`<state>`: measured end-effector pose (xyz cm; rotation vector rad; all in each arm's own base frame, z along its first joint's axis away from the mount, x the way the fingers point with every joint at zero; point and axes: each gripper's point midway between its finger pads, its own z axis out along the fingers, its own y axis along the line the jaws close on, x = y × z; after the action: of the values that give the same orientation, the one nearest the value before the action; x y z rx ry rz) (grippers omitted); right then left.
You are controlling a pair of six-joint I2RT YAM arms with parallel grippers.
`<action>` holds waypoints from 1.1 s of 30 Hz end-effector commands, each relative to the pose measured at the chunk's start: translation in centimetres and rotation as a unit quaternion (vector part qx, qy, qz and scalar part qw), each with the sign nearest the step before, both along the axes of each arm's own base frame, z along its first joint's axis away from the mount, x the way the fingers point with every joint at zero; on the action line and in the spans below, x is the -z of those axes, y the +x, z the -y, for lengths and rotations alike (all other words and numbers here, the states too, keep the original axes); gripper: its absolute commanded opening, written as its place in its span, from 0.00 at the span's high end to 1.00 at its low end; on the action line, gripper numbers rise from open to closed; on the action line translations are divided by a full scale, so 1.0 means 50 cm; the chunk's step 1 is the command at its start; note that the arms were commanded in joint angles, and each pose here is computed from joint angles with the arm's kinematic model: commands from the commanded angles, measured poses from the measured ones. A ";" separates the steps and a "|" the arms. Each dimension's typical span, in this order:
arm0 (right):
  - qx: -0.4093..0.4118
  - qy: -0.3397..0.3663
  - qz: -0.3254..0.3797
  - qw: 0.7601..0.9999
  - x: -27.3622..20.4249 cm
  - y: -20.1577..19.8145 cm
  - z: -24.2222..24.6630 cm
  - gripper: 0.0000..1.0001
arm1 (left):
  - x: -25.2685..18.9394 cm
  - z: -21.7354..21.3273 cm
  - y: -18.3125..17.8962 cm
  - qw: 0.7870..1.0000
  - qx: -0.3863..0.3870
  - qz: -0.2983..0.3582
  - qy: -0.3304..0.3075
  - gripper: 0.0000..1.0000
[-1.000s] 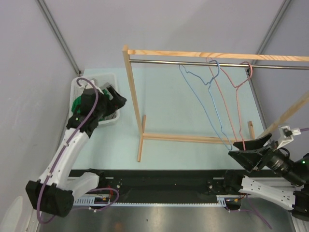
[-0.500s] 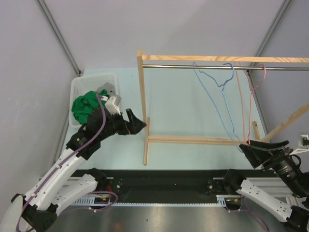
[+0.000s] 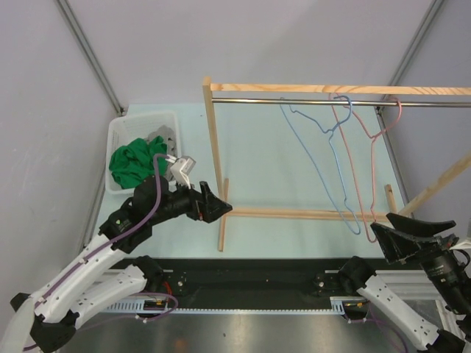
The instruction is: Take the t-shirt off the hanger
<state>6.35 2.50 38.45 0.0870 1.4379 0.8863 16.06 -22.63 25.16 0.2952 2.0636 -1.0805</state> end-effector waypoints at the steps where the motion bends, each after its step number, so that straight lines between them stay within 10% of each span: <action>1: -0.043 -0.039 0.053 0.997 -0.021 -0.054 -0.009 0.00 | -0.013 0.009 -0.012 0.999 0.026 0.020 -0.010 0.00; 9: -0.053 -0.107 0.049 0.992 0.017 -0.133 -0.014 0.00 | -0.021 0.002 -0.028 0.999 0.038 0.026 -0.011 0.00; 16: -0.245 -0.115 0.045 0.962 0.046 -0.200 -0.187 0.00 | -0.030 0.002 -0.050 0.998 0.057 0.028 -0.026 0.00; 33: -0.311 -0.022 -0.266 0.912 0.345 -0.044 -0.280 0.00 | 0.038 -0.004 -0.085 0.995 0.058 0.002 -0.080 0.00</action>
<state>5.01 15.93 23.04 -0.1943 1.9782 1.3200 11.91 -21.50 22.96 0.3321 1.9927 -1.2403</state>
